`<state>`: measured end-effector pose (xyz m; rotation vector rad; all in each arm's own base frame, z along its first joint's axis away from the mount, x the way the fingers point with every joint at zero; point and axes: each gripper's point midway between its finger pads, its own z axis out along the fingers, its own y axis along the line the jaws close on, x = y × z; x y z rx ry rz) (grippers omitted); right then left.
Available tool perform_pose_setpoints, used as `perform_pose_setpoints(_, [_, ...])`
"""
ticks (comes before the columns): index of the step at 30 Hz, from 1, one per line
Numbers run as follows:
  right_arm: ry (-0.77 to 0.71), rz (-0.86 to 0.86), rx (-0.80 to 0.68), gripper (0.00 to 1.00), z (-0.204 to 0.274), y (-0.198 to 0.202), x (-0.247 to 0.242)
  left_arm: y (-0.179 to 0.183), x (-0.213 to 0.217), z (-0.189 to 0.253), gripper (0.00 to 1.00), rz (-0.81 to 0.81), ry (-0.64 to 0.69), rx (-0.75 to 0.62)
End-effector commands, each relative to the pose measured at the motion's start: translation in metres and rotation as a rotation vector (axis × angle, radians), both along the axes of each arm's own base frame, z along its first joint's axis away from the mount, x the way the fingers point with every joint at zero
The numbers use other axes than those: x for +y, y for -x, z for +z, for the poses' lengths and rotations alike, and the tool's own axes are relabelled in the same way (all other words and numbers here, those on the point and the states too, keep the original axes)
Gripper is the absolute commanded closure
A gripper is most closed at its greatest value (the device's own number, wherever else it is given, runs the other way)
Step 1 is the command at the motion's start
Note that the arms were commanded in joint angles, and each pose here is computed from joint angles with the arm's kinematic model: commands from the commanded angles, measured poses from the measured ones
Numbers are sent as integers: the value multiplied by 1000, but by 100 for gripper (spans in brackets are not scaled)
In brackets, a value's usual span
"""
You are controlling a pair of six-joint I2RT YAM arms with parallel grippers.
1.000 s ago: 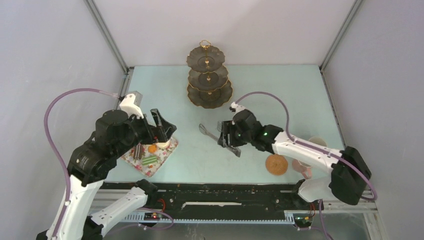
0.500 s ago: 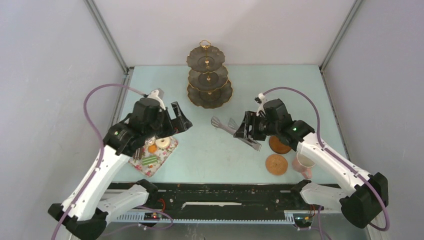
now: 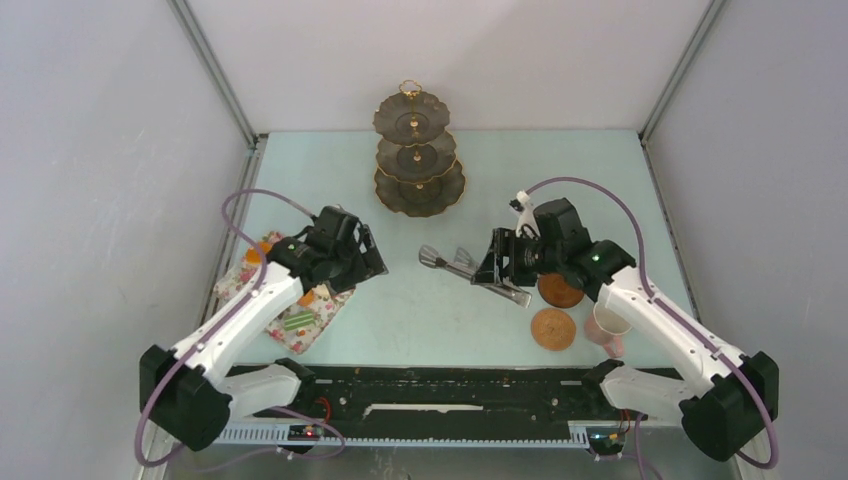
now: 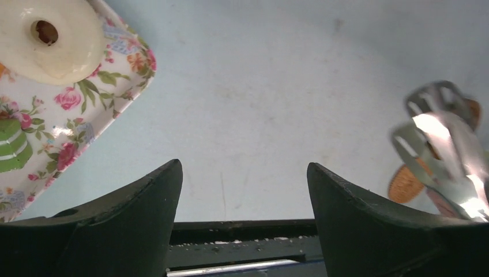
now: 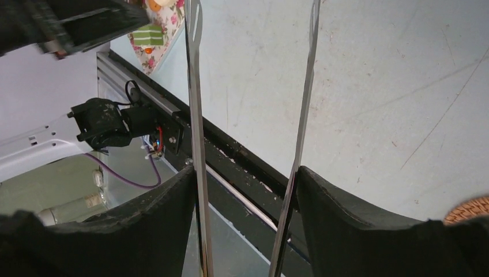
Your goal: Serve the afternoon tea
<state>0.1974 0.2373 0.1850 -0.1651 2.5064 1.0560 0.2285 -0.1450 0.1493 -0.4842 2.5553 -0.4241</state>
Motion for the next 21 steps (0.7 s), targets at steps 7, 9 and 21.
perform_pose_setpoints(7, [-80, 41, -80, 33, 32, 11, -16, -40, 18, -44, 17, 82, -71, 19])
perform_pose_setpoints(9, [-74, 33, -76, 33, 31, 11, -21, -41, 21, -52, 19, 90, -84, 34])
perform_pose_setpoints(21, [-94, -5, -84, 33, 34, 7, -46, -38, 40, -94, 26, 233, -106, 128])
